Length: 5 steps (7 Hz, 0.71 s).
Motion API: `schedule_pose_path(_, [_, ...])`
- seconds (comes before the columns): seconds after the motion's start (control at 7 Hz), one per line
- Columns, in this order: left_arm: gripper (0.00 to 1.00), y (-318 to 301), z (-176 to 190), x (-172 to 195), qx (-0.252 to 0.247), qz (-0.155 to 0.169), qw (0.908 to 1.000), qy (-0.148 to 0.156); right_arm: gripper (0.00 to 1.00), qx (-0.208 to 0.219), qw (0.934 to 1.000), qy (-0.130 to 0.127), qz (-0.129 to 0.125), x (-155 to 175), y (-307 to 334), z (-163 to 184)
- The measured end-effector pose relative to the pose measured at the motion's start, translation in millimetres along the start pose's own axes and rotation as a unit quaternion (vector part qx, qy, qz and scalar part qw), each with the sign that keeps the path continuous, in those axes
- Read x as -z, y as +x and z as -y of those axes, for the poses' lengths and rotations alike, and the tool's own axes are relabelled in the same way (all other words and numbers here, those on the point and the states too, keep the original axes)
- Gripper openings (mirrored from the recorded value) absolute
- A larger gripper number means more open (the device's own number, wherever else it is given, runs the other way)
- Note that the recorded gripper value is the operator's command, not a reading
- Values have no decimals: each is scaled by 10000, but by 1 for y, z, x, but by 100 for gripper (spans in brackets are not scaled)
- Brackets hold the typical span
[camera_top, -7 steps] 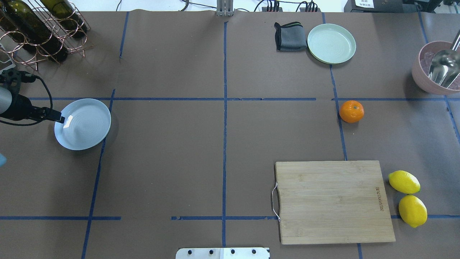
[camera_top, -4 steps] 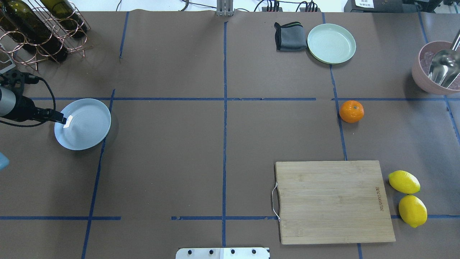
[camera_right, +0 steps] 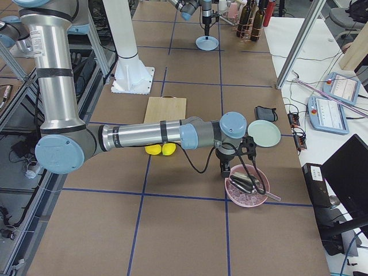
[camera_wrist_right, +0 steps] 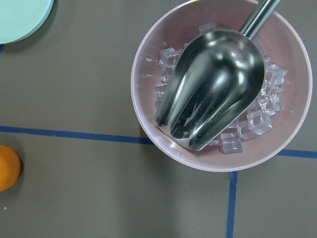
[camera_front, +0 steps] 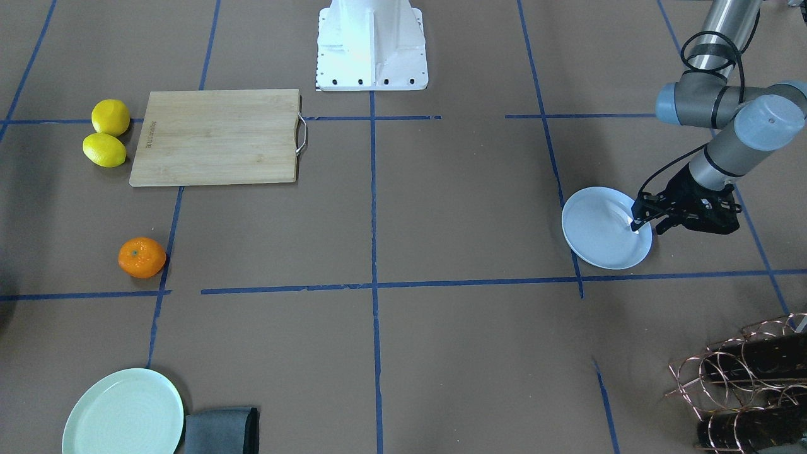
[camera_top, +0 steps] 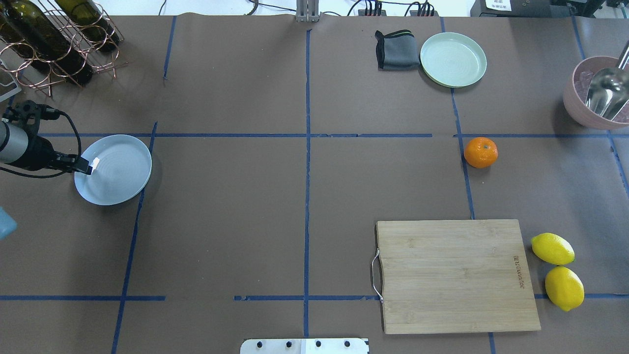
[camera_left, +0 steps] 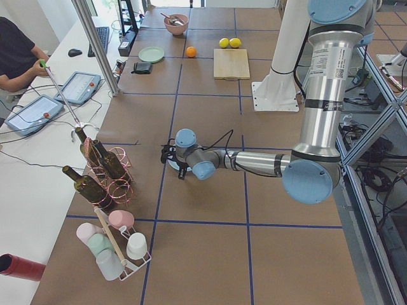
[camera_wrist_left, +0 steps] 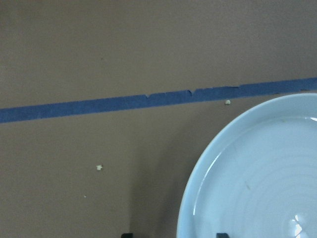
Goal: Pick orange to plate
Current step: 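Move the left gripper to the rim of the light blue plate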
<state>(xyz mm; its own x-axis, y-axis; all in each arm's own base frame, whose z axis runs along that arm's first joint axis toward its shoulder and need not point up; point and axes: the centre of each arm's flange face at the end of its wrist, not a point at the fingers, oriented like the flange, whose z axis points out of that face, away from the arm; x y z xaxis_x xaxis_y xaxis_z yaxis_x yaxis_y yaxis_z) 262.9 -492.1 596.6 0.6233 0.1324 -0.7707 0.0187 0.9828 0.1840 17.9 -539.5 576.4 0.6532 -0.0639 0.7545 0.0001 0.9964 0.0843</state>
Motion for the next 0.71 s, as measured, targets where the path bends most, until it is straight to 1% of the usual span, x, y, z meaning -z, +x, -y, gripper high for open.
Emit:
schedule_pose_path(0.14, [5,0,0,0,-6,-4,10000,-1,100,0,10000,2,-2,0,0,0])
schedule_pose_path(0.29, [0,0,-1,0,-16,-6,10000,-2,100,0,10000,3,-1,0,0,0])
schedule_pose_path(0.57, [0,1,-2,6,-30,-42,10000,16,100,-5,10000,30,3,3,-3,0])
schedule_pose_path(0.71, [0,4,-1,12,-44,-94,9999,40,100,-42,10000,87,12,9,-10,1])
